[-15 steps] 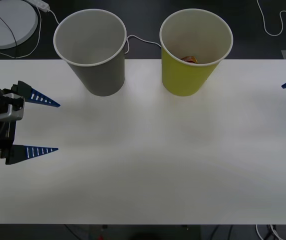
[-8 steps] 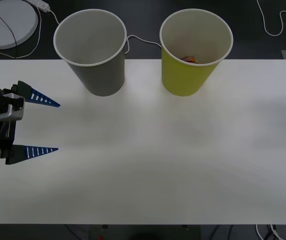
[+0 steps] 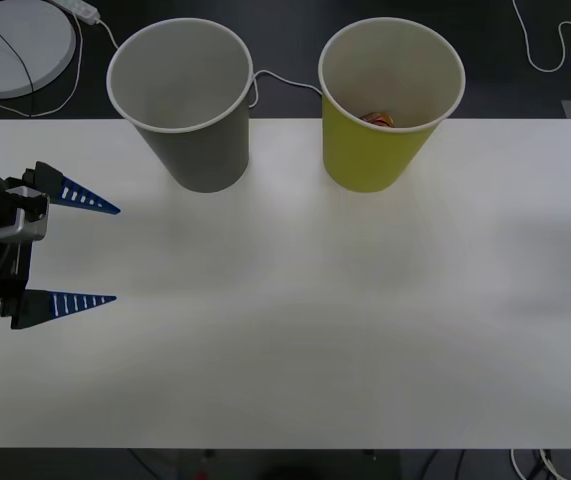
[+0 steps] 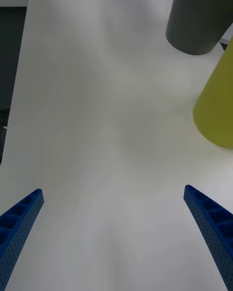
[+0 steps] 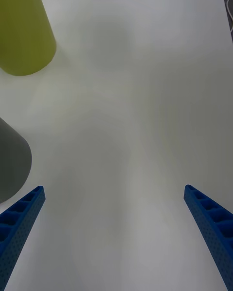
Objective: Put the can into the green bin and the plastic bottle into the gray bin
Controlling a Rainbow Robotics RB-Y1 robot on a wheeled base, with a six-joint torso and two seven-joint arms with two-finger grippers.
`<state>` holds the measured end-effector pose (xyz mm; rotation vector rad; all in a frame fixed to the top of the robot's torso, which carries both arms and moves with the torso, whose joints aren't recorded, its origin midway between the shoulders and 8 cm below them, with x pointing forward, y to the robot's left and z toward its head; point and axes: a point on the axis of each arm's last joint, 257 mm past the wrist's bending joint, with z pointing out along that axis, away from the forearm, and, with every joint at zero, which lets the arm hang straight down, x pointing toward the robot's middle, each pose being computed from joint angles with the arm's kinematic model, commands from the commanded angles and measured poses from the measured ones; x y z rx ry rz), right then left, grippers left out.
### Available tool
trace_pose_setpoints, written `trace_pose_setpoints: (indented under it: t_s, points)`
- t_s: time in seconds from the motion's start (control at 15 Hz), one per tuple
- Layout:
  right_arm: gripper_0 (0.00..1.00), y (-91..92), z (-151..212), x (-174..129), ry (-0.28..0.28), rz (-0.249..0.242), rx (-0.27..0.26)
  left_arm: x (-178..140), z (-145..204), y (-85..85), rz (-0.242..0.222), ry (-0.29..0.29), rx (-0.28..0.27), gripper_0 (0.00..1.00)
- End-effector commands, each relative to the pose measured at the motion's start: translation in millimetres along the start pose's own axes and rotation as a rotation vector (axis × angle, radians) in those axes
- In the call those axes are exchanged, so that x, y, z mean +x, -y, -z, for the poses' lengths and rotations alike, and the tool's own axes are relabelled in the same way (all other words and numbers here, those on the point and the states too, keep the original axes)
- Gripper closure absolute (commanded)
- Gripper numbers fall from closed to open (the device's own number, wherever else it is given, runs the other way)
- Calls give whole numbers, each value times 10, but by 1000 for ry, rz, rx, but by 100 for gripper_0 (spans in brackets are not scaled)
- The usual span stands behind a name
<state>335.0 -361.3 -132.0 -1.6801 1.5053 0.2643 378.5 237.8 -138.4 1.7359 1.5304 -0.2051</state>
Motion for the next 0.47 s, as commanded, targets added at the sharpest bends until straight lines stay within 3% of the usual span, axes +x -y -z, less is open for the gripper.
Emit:
trace_pose_setpoints:
  t_s: [0.07, 0.47]
  points:
    - [0, -15, -4, -17, 7, 25, -2, 0, 0, 0, 0, 0, 0, 0]
    - [0, -12, -9, -36, 13, 29, -2, 0, 0, 0, 0, 0, 0, 0]
